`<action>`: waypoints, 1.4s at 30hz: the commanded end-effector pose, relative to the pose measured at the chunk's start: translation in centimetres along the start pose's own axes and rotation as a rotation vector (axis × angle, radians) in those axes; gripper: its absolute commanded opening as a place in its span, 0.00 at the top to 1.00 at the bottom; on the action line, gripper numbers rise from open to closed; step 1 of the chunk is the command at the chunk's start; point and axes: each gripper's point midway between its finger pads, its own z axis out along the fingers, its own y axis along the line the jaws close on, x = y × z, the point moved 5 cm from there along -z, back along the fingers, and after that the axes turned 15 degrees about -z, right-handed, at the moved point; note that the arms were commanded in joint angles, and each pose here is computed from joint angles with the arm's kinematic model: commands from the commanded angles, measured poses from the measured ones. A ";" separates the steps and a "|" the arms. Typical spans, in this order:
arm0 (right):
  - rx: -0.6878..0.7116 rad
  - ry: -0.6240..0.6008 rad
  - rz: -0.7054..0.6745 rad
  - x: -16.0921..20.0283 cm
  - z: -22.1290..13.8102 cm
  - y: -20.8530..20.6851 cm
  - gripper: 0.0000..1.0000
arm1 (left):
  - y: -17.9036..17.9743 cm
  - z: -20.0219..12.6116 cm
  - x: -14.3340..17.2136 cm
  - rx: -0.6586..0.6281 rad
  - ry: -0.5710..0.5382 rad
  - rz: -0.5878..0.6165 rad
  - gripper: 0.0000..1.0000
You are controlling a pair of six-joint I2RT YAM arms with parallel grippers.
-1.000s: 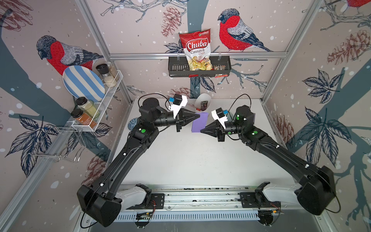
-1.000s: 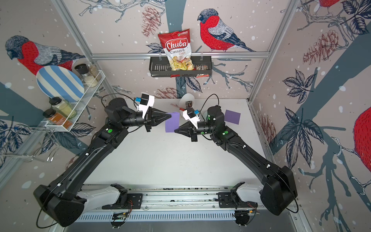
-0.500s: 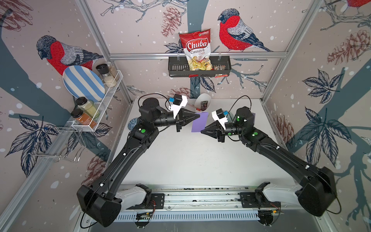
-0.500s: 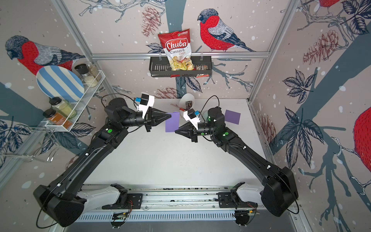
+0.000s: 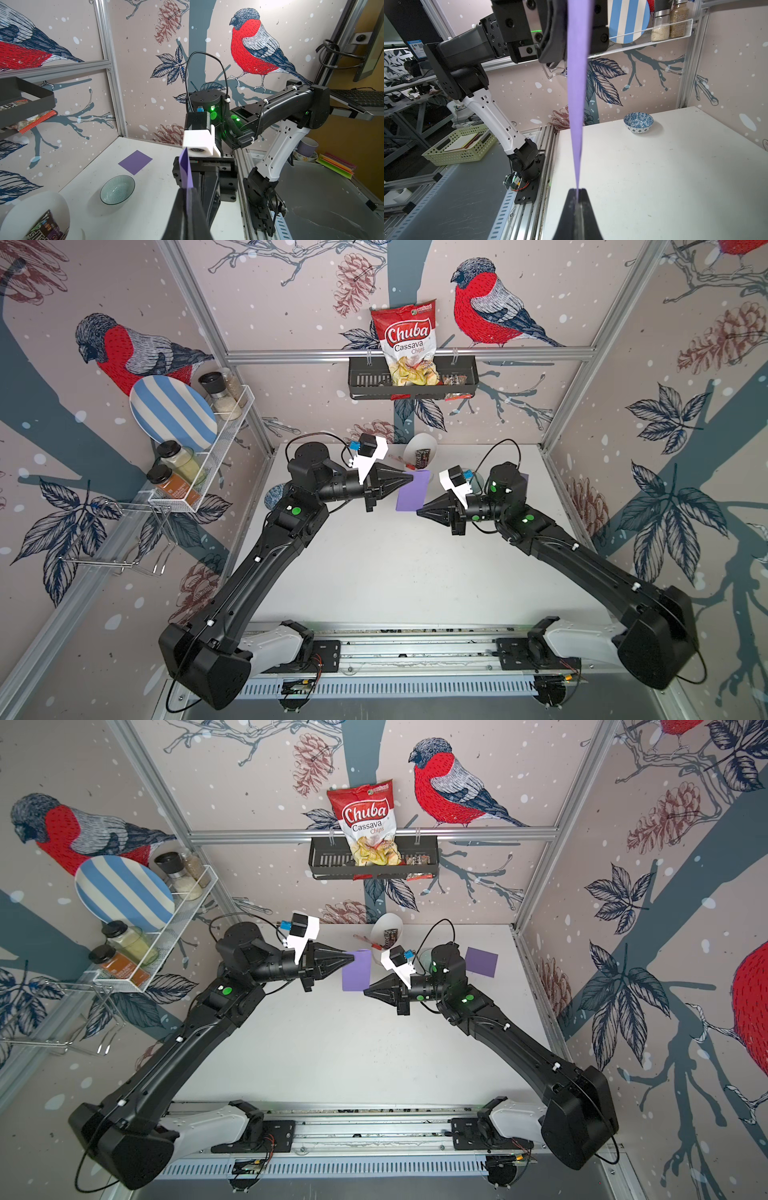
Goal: Fold the square paper along the opposite sides
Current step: Smooth out the paper, then place the paper at the center of the board.
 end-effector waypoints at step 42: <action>1.149 -0.004 0.199 4.1 -15.5 -6.7 0.00 | 16.5 1.6 23.0 -0.470 0.041 -0.781 1.00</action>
